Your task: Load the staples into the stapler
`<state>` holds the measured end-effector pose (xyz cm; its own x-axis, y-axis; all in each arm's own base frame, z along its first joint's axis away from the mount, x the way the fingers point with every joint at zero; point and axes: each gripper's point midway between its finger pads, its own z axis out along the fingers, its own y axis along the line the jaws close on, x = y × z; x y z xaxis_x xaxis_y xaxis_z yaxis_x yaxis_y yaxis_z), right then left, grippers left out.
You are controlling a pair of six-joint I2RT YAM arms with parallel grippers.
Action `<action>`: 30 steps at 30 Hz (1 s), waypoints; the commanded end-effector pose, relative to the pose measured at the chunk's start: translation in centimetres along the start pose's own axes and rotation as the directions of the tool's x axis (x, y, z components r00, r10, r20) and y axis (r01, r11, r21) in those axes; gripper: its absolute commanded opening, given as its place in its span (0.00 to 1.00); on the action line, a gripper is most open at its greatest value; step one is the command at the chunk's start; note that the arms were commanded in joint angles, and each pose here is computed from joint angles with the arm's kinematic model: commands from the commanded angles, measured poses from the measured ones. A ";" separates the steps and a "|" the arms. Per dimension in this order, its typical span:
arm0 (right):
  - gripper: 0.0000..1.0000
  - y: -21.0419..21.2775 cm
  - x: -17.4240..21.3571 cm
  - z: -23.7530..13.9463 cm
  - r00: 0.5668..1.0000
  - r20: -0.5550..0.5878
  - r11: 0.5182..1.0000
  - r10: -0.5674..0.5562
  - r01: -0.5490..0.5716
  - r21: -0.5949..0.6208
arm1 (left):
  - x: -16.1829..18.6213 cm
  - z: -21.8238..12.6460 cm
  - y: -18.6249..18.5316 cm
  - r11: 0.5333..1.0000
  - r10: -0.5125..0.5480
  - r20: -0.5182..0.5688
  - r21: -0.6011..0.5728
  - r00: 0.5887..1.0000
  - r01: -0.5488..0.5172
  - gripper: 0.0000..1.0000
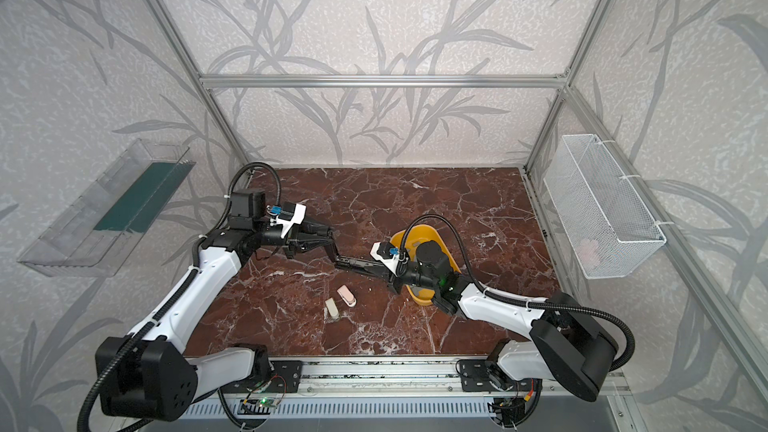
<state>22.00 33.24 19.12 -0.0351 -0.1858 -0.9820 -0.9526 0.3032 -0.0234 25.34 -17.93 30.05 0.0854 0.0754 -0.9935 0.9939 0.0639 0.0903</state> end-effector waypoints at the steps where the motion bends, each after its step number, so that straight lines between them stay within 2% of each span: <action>1: 0.00 0.0 -0.5 -0.9 0.999 0.035 1.000 0.020 -0.021 0.011 | -2.9 -2.2 3.5 0.968 0.207 -0.005 -0.143 0.978 -0.206 0.00; 8: 0.00 -0.2 -1.1 -1.9 0.997 0.075 0.999 -0.001 -0.002 0.049 | -1.1 -4.1 6.2 0.957 0.145 -0.035 -0.247 0.989 -0.149 0.00; 12: 0.00 -0.6 -2.4 -3.0 0.989 0.142 0.995 -0.036 0.022 0.100 | 0.0 -4.5 7.3 0.944 0.119 -0.069 -0.302 0.991 -0.134 0.00; 15: 0.00 -0.7 -2.8 -3.3 0.987 0.157 0.993 -0.039 0.021 0.114 | 0.2 -4.8 8.0 0.928 0.113 -0.093 -0.347 0.989 -0.138 0.32; 19: 0.00 -1.2 -2.8 -3.3 0.988 0.152 0.990 -0.031 0.009 0.140 | 0.9 -5.3 9.2 0.897 0.100 -0.124 -0.417 0.987 -0.143 0.53; 24: 0.00 -2.0 -3.2 -4.3 0.985 0.171 0.978 -0.035 -0.002 0.209 | 1.7 -6.2 10.8 0.853 0.067 -0.164 -0.502 0.984 -0.141 0.64; 29: 0.00 -3.0 -4.3 -5.2 0.983 0.185 0.956 -0.018 -0.037 0.290 | 1.9 -6.4 11.2 0.843 0.055 -0.171 -0.519 0.984 -0.138 0.65; 30: 0.00 -3.4 -3.8 -5.2 0.987 0.159 0.949 0.002 -0.052 0.311 | 1.8 -6.4 11.2 0.844 0.057 -0.170 -0.519 0.984 -0.138 0.65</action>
<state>22.58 28.63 19.21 -0.0582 -0.1407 -0.9883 -0.8581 0.5130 -0.0225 35.46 -11.24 29.46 0.1101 0.2274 -0.9675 0.8184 0.5317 0.2181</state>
